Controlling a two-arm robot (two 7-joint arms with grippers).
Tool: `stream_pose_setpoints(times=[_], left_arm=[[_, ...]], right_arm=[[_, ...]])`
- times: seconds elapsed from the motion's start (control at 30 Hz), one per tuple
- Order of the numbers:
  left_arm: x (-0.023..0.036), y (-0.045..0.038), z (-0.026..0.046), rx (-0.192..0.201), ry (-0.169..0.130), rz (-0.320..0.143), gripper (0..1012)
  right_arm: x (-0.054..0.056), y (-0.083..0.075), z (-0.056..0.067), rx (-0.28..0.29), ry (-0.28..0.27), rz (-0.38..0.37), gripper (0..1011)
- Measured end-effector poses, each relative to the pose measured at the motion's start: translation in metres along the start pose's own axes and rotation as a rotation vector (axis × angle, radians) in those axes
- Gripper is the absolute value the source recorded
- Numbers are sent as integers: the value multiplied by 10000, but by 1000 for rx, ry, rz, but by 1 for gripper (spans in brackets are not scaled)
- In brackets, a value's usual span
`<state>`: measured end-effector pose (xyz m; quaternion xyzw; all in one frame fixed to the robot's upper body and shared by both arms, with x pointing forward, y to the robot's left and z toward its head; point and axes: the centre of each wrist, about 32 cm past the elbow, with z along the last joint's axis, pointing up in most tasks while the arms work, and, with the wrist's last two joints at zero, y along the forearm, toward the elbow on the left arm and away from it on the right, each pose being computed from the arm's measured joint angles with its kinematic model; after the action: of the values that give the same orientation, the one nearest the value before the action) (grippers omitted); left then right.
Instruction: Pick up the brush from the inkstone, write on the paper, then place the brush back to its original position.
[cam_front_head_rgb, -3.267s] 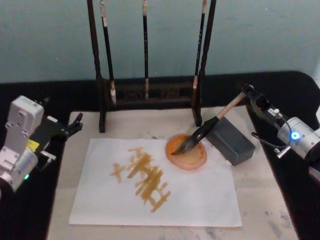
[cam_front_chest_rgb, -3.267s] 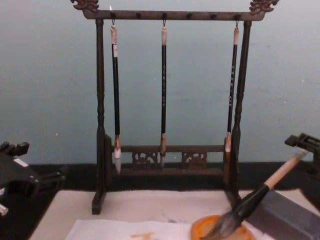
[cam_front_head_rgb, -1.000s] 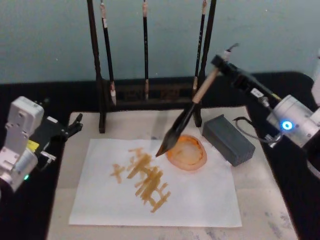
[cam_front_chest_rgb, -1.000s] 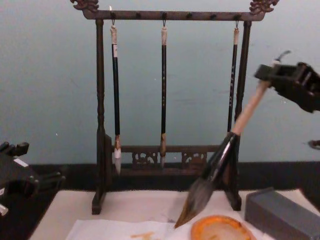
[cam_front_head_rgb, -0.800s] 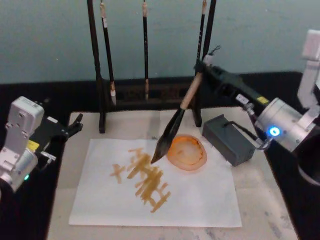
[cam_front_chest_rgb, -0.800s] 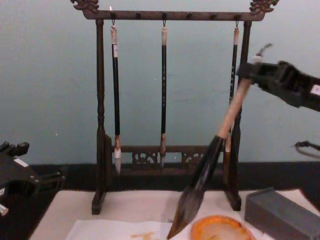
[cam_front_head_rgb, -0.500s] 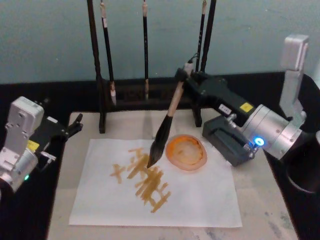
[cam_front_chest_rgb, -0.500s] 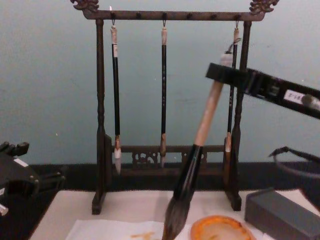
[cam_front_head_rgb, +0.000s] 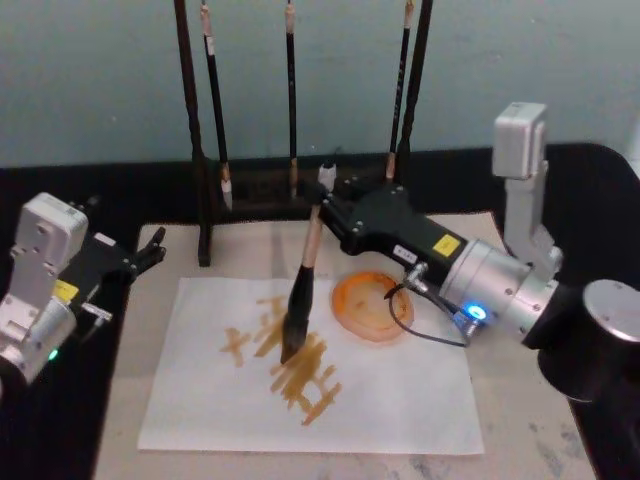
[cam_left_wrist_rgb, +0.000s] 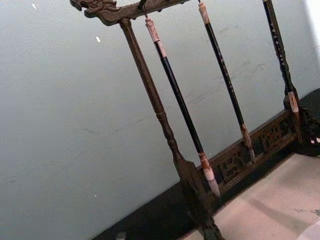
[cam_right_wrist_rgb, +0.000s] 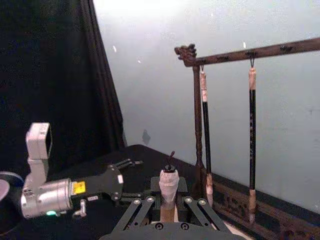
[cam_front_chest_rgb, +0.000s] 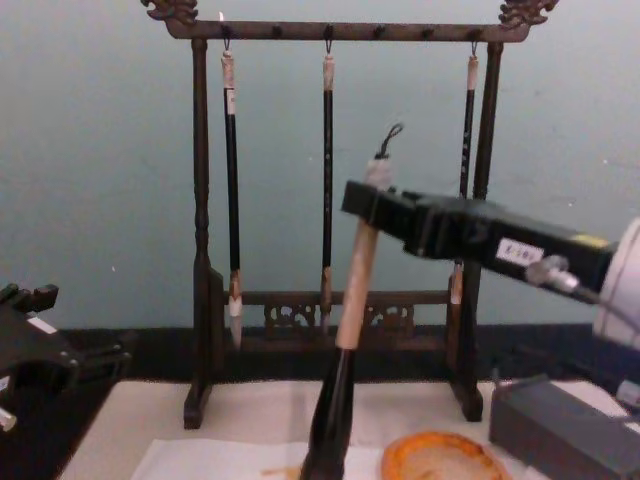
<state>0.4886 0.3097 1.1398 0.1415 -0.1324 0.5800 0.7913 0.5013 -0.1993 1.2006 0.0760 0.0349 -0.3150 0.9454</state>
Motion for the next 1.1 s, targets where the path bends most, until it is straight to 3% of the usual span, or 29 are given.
stream_pose_setpoints(times=[0.37,1.1], left_arm=[[0,0,0,0,0,0,1010],[0,0,0,0,0,0,1010]], right_arm=[[30,88,-129,-34,-28,-6,175],[98,72,-145,-2,-49,-77,175]])
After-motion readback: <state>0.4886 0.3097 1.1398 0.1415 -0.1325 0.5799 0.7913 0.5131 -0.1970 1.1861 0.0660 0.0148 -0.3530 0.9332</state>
